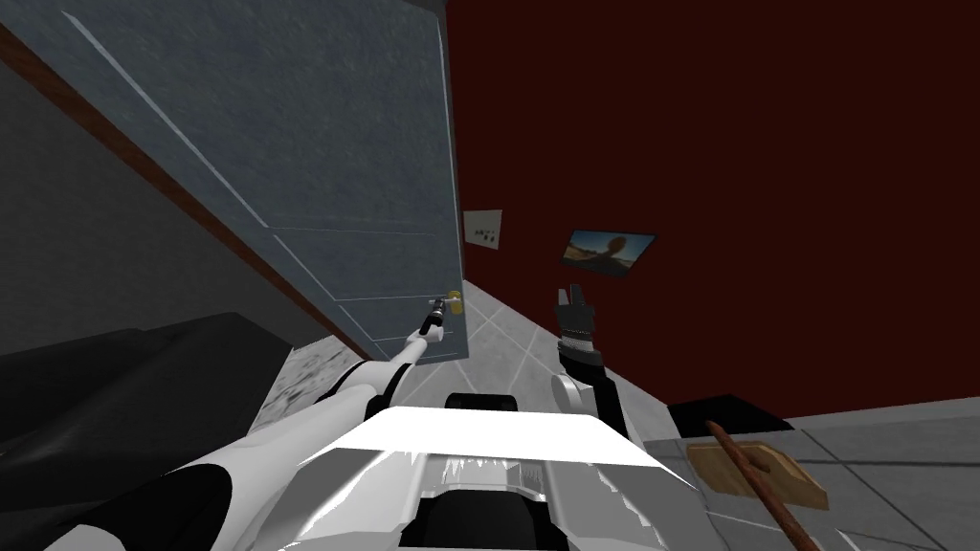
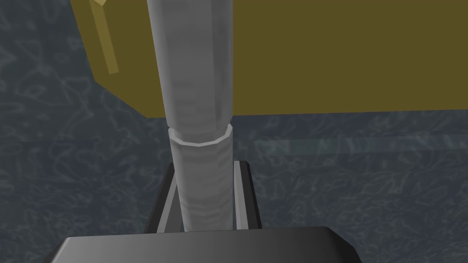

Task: Push the door open

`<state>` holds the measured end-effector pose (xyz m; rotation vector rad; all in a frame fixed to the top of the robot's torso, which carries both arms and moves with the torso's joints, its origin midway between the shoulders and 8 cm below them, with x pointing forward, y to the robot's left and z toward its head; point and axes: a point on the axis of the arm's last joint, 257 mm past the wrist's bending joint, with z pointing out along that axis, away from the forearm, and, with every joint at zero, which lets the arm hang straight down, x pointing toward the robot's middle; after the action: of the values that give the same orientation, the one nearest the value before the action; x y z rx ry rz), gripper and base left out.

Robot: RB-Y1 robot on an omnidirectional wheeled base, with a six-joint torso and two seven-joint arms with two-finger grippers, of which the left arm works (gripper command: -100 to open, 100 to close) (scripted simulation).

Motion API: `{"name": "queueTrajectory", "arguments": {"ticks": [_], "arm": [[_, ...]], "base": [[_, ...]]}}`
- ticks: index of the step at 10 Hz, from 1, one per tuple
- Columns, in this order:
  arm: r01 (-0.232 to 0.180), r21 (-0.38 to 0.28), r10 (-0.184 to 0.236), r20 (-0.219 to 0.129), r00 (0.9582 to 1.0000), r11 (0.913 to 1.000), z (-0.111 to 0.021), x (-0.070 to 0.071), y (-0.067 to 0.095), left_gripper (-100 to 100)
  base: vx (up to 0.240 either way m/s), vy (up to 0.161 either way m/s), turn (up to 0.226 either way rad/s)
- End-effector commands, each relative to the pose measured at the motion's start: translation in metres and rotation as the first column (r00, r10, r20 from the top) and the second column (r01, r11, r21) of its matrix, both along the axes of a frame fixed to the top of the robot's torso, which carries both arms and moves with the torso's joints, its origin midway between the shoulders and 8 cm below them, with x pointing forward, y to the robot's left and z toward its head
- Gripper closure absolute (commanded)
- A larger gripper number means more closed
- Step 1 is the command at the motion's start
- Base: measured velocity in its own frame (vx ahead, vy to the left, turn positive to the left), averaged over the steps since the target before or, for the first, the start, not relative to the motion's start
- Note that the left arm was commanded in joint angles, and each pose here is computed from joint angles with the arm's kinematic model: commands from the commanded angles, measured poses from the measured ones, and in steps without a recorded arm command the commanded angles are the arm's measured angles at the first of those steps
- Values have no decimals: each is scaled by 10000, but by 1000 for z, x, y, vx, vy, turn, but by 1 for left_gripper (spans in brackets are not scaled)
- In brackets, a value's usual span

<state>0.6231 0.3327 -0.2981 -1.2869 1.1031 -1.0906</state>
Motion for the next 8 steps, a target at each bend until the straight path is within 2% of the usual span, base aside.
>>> {"name": "queueTrajectory", "arguments": {"ticks": [1,6,8], "arm": [[-228,32,227,83,9997,9997,4,-1,15,100],[-658,24,657,100,9978,9978,5,-6,41,100],[-719,23,719,103,9974,9974,5,-7,44,100]], "base": [[181,-132,102],[168,-113,95],[124,-97,63]]}}
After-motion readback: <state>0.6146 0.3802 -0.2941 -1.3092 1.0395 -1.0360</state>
